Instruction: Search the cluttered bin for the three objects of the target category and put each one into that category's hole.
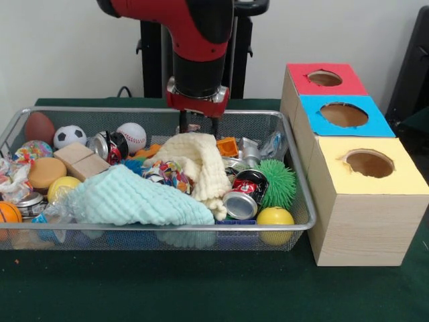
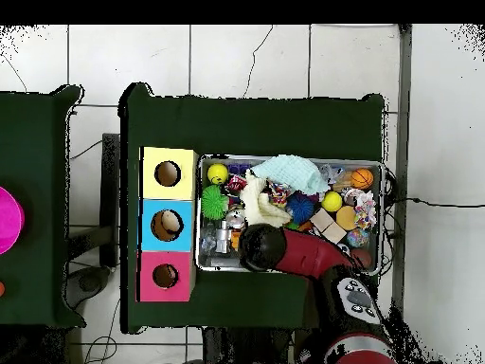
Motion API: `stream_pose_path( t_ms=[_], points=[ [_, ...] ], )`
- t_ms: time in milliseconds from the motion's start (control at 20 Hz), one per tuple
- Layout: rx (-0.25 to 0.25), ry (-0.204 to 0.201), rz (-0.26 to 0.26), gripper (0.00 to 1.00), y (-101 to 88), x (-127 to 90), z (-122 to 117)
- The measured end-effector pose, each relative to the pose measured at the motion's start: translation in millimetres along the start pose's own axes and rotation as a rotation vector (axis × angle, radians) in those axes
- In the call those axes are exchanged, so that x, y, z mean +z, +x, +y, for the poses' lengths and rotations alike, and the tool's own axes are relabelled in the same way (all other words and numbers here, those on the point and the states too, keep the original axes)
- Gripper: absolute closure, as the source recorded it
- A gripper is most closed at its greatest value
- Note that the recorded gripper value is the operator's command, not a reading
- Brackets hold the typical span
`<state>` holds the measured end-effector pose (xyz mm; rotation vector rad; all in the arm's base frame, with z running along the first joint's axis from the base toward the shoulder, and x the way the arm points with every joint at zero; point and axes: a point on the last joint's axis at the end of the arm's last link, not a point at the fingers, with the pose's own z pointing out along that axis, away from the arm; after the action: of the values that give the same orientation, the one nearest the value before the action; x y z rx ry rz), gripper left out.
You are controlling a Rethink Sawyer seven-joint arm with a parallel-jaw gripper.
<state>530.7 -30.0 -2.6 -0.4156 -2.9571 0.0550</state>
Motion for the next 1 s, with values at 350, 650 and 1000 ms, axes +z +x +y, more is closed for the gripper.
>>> stream_pose_path(
  t_ms=[350, 650, 1000],
  points=[
    [0.039, 0.016, -0.050, 0.00, -44.3, 10, 8],
    [0.053, 0.009, -0.053, 0.00, -57.2, 22, 9],
    [0.120, -0.030, -0.046, 0.00, -67.9, 27, -36]
  ],
)
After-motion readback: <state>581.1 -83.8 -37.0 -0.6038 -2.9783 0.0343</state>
